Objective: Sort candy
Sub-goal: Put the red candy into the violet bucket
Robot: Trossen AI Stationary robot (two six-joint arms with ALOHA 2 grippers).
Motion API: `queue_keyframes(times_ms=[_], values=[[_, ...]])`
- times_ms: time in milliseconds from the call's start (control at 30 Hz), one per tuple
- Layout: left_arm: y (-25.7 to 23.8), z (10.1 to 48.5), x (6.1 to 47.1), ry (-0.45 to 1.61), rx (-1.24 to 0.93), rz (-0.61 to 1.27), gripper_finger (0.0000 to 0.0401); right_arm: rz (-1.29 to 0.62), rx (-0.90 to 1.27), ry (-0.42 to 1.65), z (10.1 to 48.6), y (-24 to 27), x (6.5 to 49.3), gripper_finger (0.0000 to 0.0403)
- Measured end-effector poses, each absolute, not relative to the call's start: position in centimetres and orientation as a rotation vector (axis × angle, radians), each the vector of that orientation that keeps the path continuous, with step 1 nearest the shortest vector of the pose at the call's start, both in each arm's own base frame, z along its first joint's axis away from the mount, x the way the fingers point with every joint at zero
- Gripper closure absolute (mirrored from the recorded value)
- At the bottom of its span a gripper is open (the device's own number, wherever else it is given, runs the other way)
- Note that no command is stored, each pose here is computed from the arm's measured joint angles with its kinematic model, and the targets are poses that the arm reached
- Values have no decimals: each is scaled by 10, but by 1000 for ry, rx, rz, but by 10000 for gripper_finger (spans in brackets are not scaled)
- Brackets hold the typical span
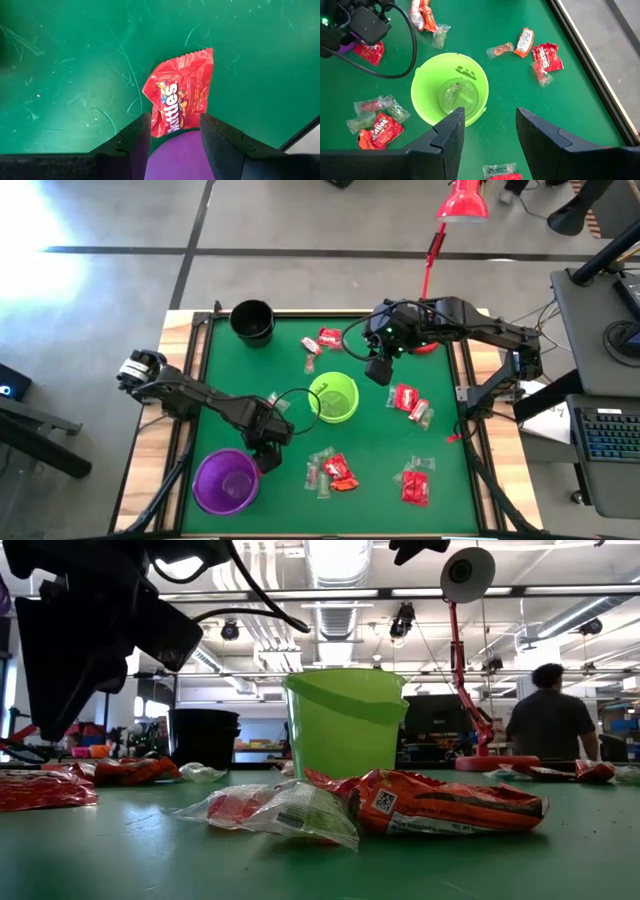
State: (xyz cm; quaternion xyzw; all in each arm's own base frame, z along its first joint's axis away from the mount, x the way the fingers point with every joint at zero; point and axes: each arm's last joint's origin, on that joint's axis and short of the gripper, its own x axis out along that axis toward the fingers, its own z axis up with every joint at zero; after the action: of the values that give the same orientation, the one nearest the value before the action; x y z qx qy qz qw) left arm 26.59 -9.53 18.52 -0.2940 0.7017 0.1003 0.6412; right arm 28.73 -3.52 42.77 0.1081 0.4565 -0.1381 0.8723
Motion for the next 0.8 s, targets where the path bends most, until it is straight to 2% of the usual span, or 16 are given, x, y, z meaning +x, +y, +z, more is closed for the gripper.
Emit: queue_keyframes(times_ms=[567,800], values=[[-93,161,255,1616,-682,203,249,-288,226,953,428,-35,287,234],[-93,152,253,1615,-710,125,249,-292,234,952,428,-35,287,234]])
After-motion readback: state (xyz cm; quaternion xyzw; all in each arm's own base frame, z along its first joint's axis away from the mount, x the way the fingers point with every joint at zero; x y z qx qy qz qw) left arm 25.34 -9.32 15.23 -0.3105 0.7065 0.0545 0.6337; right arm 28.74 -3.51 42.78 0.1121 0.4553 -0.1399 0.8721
